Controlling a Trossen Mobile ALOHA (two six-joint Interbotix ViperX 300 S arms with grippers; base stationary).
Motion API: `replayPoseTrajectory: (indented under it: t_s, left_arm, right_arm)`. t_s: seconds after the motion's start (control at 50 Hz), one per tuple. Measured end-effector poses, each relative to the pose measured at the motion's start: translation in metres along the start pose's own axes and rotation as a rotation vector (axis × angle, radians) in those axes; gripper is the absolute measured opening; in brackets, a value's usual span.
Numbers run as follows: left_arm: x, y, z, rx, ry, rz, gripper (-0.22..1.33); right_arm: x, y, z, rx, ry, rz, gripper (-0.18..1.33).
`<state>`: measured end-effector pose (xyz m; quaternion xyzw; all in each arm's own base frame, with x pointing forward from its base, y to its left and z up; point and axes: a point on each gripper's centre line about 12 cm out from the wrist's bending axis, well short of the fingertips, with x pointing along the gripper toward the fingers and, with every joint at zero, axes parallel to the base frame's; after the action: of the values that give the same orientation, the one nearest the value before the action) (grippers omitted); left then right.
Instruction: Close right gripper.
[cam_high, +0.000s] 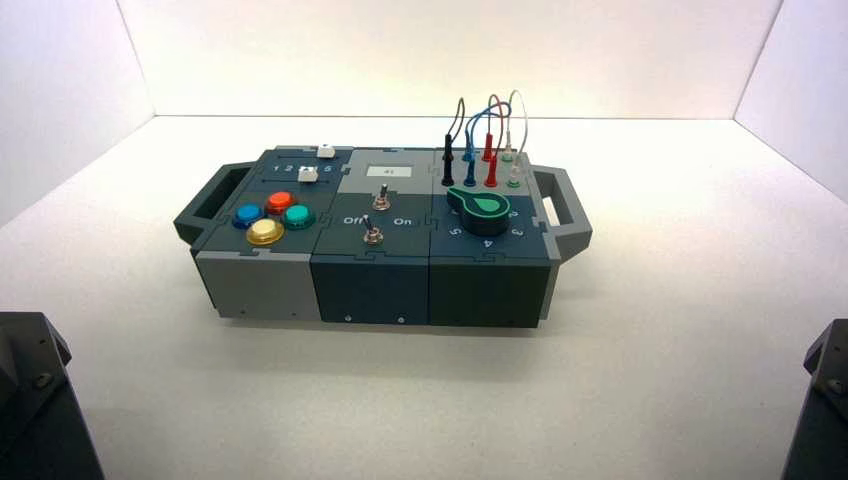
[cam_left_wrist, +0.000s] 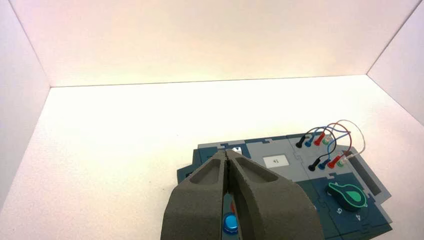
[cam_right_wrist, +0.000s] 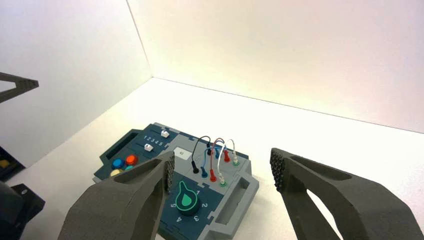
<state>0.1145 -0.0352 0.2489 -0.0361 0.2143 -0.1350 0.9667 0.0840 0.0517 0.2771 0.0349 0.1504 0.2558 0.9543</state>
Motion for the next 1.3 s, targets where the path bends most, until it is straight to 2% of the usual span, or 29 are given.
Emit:
replayPoseTrajectory:
  t_s: [1.08,1.14,1.16,1.18,1.2,1.26,1.3]
  left_arm:
    - [0.0015,0.0001,-0.0001,-0.001,0.009,0.001,-0.16]
    - [0.0034,0.0004,-0.0008,-0.002,0.021,0.002,-0.16]
    - [0.0041,0.0005,-0.0011,-0.004,0.026,0.003,-0.16]
    - [0.0049,0.0006,-0.0019,-0.003,0.030,0.003,-0.16]
    - [0.0065,0.0008,-0.0024,-0.005,0.040,0.004,-0.16]
    - [0.0075,0.0009,-0.0025,-0.006,0.047,0.005,-0.16]
    - [0.0087,0.0011,-0.0033,-0.005,0.053,0.006,-0.16]
  right_arm:
    - [-0.0003,0.0000,-0.0005,0.000,0.008,0.000,1.31]
    - [-0.0003,-0.0001,-0.0020,0.000,0.020,-0.001,1.13]
    - [-0.0006,-0.0001,-0.0028,0.000,0.026,-0.002,0.92]
    - [-0.0006,-0.0001,-0.0032,0.000,0.029,-0.002,0.81]
    - [-0.0022,0.0000,-0.0030,-0.004,0.026,-0.001,0.25]
    - [-0.0040,0.0002,-0.0030,-0.007,0.025,0.000,-0.12]
    - [-0.0051,0.0003,-0.0028,-0.008,0.023,0.000,-0.15]
